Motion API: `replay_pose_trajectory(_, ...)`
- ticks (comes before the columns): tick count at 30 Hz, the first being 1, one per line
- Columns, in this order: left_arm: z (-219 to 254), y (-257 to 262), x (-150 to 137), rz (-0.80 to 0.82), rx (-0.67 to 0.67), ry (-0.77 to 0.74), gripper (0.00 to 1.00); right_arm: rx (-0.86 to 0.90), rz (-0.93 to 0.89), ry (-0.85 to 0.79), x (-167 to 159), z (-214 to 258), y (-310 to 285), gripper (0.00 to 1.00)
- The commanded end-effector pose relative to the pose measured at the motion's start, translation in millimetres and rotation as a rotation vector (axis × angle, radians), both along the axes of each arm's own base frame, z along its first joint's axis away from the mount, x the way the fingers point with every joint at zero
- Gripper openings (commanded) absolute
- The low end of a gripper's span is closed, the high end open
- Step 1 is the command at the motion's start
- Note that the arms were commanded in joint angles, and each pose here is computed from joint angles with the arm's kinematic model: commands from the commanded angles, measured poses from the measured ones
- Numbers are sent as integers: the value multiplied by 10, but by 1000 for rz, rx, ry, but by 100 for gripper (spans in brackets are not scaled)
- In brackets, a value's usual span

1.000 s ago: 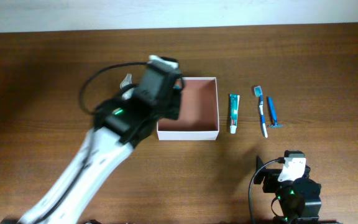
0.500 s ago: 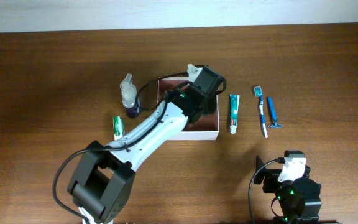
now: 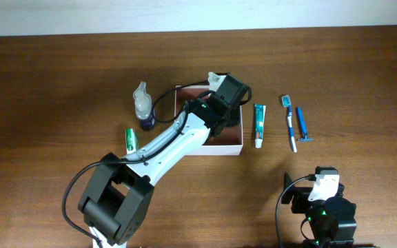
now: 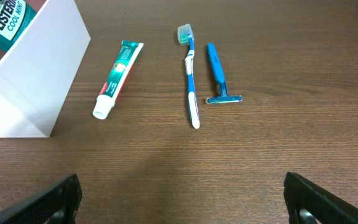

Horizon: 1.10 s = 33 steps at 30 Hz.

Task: Pack container
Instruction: 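Carry the mouthwash into the box and release it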

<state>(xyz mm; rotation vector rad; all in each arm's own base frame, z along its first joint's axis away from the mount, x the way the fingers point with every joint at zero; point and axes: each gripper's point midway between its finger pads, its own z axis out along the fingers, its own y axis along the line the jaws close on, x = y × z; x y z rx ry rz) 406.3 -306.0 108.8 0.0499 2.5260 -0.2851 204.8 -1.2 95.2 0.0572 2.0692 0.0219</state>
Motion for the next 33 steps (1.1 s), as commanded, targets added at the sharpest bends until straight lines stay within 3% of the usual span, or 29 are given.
replay_pose_trajectory(1,110,-36,110,8,-13,-54,49,8,-10,2,-1,-23,-13,99)
replay_pose_trajectory(4,145,-73,140,6,-32,-70,56,8,-10,2,-1,-23,-13,99)
replay_pose_trajectory(15,142,-114,120,-10,-50,-58,58,8,-10,2,-1,-23,-13,99)
replay_pose_trajectory(17,128,-155,77,-46,-56,-41,58,8,-10,2,-1,-23,-13,99)
replay_pose_trajectory(19,84,-212,-23,-110,-63,2,64,8,-10,2,-1,-23,-13,99)
replay_pose_trajectory(22,16,-208,-204,-237,-14,57,64,8,-10,2,-1,-23,-13,99)
replay_pose_trajectory(26,49,-54,-379,-235,29,118,64,8,-10,2,-1,-23,-13,99)
replay_pose_trajectory(30,339,99,-419,-208,49,77,64,8,-10,2,-1,-23,-13,99)
replay_pose_trajectory(32,577,239,-400,-173,59,25,72,8,-10,2,-1,-23,-13,99)
replay_pose_trajectory(33,772,370,-369,-139,60,-17,97,8,-10,2,-1,-23,-13,99)
